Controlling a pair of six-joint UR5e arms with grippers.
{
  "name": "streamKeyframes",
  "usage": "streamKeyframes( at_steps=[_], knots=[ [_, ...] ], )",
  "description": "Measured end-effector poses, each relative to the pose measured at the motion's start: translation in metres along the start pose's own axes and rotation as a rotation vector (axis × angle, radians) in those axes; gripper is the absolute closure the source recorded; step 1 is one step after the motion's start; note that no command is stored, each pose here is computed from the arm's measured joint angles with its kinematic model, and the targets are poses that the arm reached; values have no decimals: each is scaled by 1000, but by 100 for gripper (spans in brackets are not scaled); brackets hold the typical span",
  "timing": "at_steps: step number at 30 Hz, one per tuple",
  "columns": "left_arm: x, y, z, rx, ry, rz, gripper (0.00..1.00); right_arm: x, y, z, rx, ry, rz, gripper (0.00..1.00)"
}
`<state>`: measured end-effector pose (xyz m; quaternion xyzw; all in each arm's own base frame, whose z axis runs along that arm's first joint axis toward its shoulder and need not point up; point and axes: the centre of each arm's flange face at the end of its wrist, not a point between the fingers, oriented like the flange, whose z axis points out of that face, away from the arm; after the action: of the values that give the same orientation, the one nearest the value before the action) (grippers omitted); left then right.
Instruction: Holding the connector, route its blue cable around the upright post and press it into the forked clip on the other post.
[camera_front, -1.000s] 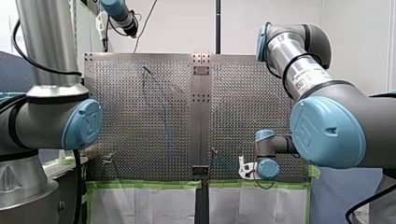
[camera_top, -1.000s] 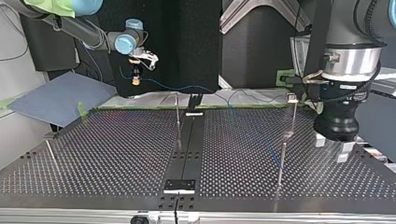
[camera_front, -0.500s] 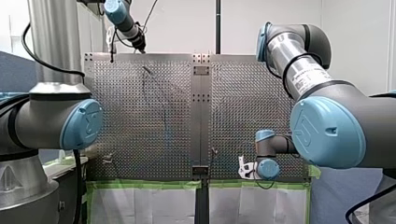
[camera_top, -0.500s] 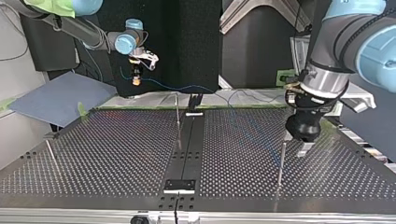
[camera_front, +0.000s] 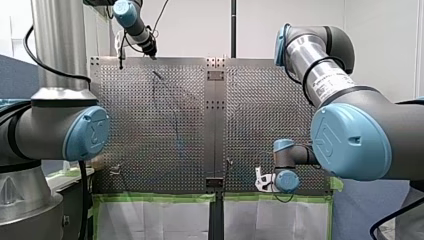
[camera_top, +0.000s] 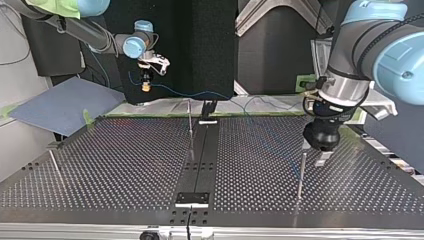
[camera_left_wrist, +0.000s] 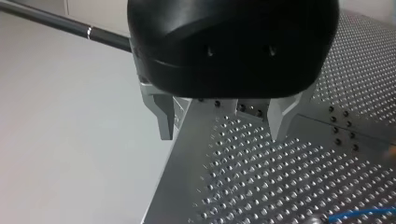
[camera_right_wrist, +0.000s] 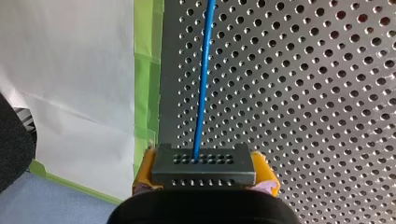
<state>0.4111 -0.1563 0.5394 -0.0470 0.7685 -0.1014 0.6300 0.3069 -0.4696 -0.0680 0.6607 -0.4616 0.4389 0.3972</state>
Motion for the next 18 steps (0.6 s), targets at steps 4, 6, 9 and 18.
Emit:
streamKeyframes(
  at_steps=[4, 6, 9, 18],
  knots=[
    [1, 2, -2, -32, 10, 2, 0, 0, 0, 0, 4, 0, 0, 100],
    [2, 4, -3, -48, 12, 3, 0, 0, 0, 0, 4, -1, 0, 100],
    [3, 6, -4, -75, 20, 4, 0, 0, 0, 0, 5, 0, 0, 100],
    [8, 12, -12, -152, 69, 35, 0, 0, 0, 0, 5, 0, 0, 100]
  ],
)
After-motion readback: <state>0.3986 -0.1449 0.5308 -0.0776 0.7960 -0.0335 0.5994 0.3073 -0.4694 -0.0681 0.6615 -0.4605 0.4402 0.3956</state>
